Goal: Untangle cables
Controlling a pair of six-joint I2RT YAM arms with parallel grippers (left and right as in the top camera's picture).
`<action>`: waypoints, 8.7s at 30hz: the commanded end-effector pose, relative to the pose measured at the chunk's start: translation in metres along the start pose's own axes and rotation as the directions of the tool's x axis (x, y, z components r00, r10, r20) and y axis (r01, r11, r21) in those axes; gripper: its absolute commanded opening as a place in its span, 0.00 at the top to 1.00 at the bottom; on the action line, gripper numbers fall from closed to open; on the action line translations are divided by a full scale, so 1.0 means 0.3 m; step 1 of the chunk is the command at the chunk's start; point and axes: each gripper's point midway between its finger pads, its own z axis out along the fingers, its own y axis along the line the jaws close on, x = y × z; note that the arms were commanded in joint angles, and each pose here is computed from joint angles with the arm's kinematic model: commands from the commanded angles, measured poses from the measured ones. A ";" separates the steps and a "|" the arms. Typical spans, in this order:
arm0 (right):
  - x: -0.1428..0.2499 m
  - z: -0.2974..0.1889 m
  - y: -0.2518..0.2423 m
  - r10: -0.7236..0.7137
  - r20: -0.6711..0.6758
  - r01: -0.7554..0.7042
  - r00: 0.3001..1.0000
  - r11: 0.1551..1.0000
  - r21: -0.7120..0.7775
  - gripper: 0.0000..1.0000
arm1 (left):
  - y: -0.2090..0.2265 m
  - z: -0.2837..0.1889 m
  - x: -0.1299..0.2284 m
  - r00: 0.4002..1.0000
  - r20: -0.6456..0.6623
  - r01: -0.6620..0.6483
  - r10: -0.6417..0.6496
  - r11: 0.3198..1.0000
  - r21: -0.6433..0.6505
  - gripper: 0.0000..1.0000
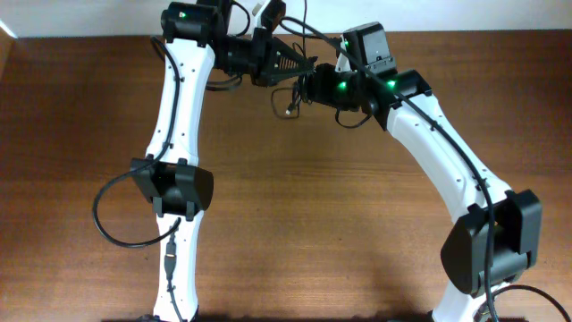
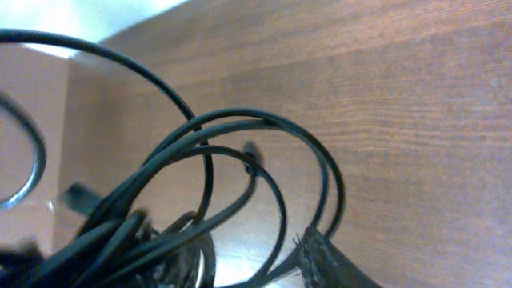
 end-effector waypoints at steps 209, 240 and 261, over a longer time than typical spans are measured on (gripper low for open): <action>0.006 -0.392 -0.795 0.412 -0.051 -0.375 0.910 0.868 0.326 0.79 | 0.407 -0.329 0.266 0.975 -0.146 -0.103 -0.168 0.241 -0.965 1.00; 0.193 -0.589 -0.288 -0.131 -0.478 0.118 0.869 0.991 -0.058 0.14 | 0.369 -0.026 0.070 0.945 -0.240 -0.325 0.220 0.582 -0.745 0.84; -0.144 -0.458 -0.516 -0.004 0.241 -0.193 0.971 0.584 0.789 0.01 | 0.407 -0.119 0.087 0.974 -0.185 -0.226 0.129 0.530 -0.817 0.89</action>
